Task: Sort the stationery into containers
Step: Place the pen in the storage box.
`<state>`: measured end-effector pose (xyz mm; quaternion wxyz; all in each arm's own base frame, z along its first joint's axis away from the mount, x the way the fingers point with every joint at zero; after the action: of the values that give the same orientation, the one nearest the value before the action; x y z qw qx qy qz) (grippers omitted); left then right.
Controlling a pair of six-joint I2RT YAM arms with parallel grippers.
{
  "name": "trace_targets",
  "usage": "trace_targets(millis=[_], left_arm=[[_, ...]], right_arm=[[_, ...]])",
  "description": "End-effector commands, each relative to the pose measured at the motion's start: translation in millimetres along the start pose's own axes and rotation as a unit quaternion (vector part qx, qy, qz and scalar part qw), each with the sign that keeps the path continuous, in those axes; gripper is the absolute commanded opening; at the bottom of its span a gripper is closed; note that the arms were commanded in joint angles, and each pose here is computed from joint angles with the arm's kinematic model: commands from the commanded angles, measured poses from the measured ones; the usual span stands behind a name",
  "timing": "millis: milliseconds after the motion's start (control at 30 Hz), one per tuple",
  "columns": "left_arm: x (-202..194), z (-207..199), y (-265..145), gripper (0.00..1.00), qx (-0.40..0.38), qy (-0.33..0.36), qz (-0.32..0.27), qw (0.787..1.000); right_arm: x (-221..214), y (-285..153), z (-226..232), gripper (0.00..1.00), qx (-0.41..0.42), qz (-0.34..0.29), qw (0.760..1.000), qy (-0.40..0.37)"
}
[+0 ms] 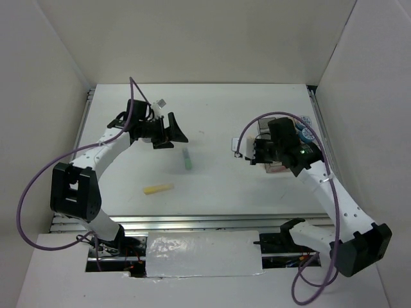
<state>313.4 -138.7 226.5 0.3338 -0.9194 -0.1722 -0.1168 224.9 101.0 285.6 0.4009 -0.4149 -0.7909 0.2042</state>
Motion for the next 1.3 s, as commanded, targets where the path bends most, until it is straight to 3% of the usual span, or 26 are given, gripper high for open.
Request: trace_targets(millis=[0, 167, 600, 767, 1000, 1033, 1100, 1167, 1233, 1267], left_arm=[[9, -7, -1, 0.99, 0.015, 0.03, -0.018, 0.999], [16, 6, 0, 0.99, 0.022, -0.008, -0.014, 1.0], [12, 17, -1, 0.99, 0.059, 0.008, -0.016, 0.998], [14, 19, -6, 0.99, 0.084, 0.046, -0.023, 0.995], [20, 37, -15, 0.99, 0.19, 0.076, -0.054, 0.977], [20, 41, -15, 0.99, 0.208, 0.074, -0.056, 0.974], [17, 44, -15, 0.99, 0.219, 0.074, -0.047, 0.972], [15, 47, -12, 0.96, 0.234, 0.073, -0.047, 0.968], [11, 45, -7, 0.94, 0.236, 0.081, -0.036, 0.968], [7, 46, -4, 0.87, 0.234, 0.098, -0.017, 0.967]], right_arm=[[-47, -4, 13, 0.0, 0.046, 0.068, 0.997, 0.004], [-94, -13, 2, 0.01, 0.041, 0.113, 0.991, 0.056], [-150, 14, 6, 0.05, 0.079, 0.165, 0.981, 0.057], [-163, 24, 4, 0.06, 0.083, 0.186, 0.978, 0.049], [-189, 28, 7, 0.33, 0.076, 0.218, 0.971, 0.063], [-191, 29, 6, 0.44, 0.076, 0.22, 0.97, 0.065], [-192, 30, 5, 0.55, 0.071, 0.22, 0.97, 0.069], [-189, 29, 0, 0.81, 0.054, 0.215, 0.972, 0.078], [-185, 26, -4, 0.81, 0.043, 0.209, 0.973, 0.093], [-181, 22, -11, 0.82, 0.032, 0.204, 0.974, 0.096]])
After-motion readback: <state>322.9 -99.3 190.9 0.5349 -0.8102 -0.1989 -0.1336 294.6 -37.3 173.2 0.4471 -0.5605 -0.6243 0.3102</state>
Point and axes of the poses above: each gripper's point midway between its finger pads, its own y axis out along the fingers, its own z axis along the line the jaws close on, x = y × z, the point moved 9 cm from there along -y, back along the fingers, and after that the axes turned 3 degrees about -y, right-handed, at the moved point
